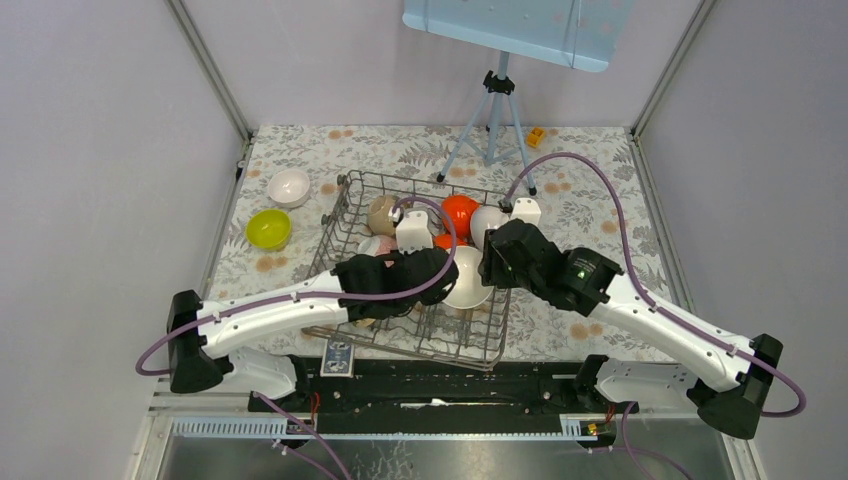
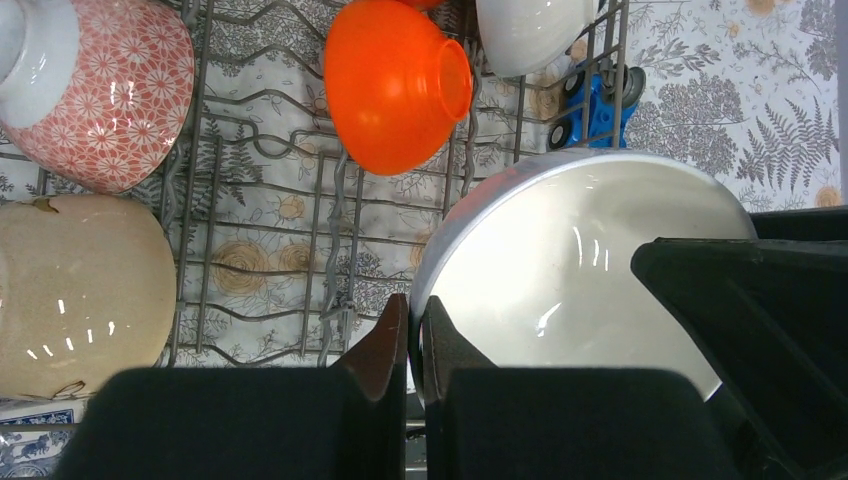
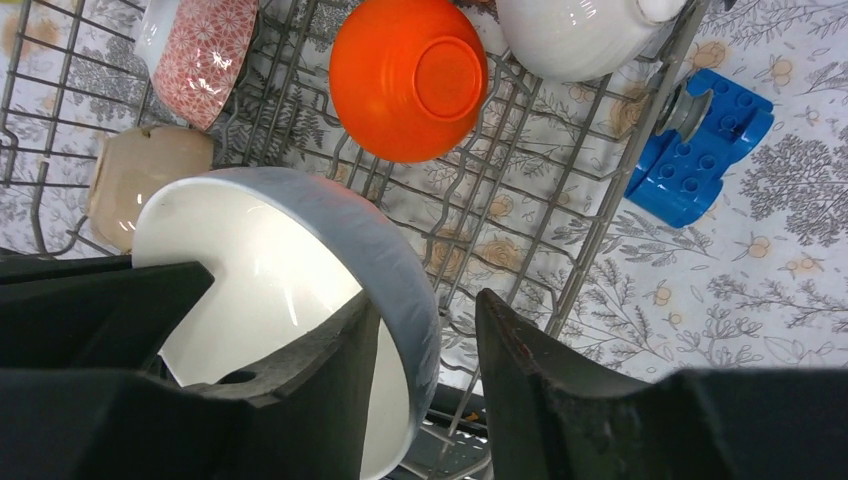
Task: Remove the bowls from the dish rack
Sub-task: Place the bowl at the center of the board.
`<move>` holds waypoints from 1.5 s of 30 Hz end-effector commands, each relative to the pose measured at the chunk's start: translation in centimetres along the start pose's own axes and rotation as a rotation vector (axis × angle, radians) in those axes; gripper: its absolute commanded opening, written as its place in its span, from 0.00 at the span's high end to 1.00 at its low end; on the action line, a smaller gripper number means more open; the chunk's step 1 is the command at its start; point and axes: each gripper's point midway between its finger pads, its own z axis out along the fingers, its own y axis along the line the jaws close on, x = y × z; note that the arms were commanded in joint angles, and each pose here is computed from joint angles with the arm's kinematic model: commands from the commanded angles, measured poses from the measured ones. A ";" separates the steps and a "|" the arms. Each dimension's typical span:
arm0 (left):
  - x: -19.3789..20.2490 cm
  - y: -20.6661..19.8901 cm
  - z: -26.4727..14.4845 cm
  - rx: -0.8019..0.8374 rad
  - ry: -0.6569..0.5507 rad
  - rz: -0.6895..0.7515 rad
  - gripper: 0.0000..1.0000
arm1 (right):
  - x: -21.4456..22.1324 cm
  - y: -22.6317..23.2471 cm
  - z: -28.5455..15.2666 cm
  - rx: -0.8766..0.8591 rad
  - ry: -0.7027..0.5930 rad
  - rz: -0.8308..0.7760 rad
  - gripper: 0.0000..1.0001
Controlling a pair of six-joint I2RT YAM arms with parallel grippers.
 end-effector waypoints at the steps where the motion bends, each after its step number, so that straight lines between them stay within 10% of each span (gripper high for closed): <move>1: -2.2 -1.8 -1.4 0.105 -0.036 -0.088 1.00 | -2.0 0.0 -1.4 -0.014 -0.048 -0.048 0.50; 13: -2.0 -0.8 -0.8 0.067 -0.030 -0.093 1.00 | -2.1 0.3 -1.3 -0.028 -0.027 -0.074 0.56; 25: -2.7 -1.8 -0.6 0.074 -0.031 -0.101 1.00 | -1.7 0.7 -0.8 -0.042 -0.004 -0.096 1.00; 27: -2.8 -1.7 -0.7 0.075 -0.035 -0.102 0.84 | -2.2 0.4 -1.1 -0.026 -0.023 -0.098 1.00; 32: -3.3 -1.0 -1.6 0.096 -0.052 -0.126 0.06 | -3.9 -1.1 -1.7 0.042 -0.060 -0.118 1.00; 45: -5.1 6.1 -5.5 0.129 -0.216 -0.194 0.01 | -9.4 -16.1 0.0 0.405 -0.200 0.274 1.00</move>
